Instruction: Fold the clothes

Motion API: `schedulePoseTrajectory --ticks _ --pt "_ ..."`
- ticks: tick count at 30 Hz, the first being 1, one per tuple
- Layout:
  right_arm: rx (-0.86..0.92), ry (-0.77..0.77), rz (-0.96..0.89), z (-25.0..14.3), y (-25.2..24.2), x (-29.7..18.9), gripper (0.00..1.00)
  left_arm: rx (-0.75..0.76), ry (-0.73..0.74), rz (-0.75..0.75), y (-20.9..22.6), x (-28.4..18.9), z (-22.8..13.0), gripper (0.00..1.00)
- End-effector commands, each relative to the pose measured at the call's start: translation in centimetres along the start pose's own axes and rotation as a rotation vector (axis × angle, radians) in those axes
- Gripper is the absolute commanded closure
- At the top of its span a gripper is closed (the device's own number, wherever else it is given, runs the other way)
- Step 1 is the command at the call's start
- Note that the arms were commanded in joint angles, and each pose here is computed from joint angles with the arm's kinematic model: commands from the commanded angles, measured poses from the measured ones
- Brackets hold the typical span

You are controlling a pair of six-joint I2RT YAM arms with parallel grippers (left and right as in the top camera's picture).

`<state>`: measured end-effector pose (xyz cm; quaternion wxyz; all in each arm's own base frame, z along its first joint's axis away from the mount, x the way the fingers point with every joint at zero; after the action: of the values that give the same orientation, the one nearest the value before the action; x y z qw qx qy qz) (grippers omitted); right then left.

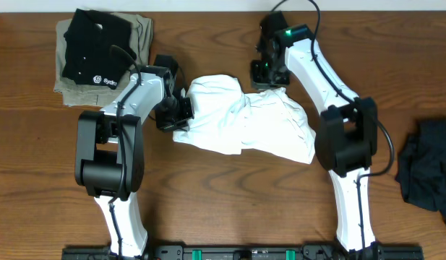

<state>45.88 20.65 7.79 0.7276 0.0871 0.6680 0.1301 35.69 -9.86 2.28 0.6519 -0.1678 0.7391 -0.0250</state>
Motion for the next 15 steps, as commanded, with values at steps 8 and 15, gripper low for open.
schedulePoseTrajectory --ticks 8,15 --pt "-0.21 0.121 0.154 -5.7 10.4 1.7 0.99 0.003 -0.006 0.073 1.6 0.1 -0.2 0.94" --pt "-0.13 0.178 -0.034 -7.4 8.5 4.5 0.99 0.0 0.002 0.076 1.7 0.1 -0.3 0.94"
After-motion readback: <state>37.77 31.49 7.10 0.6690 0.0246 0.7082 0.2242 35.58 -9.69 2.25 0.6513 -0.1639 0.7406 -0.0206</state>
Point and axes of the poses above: each gripper's point midway between its finger pads, its own x axis out along the fingers, its own y axis along the line the jaws close on, z = x × y, the point moved 2 cm from there along -x, back along the fingers
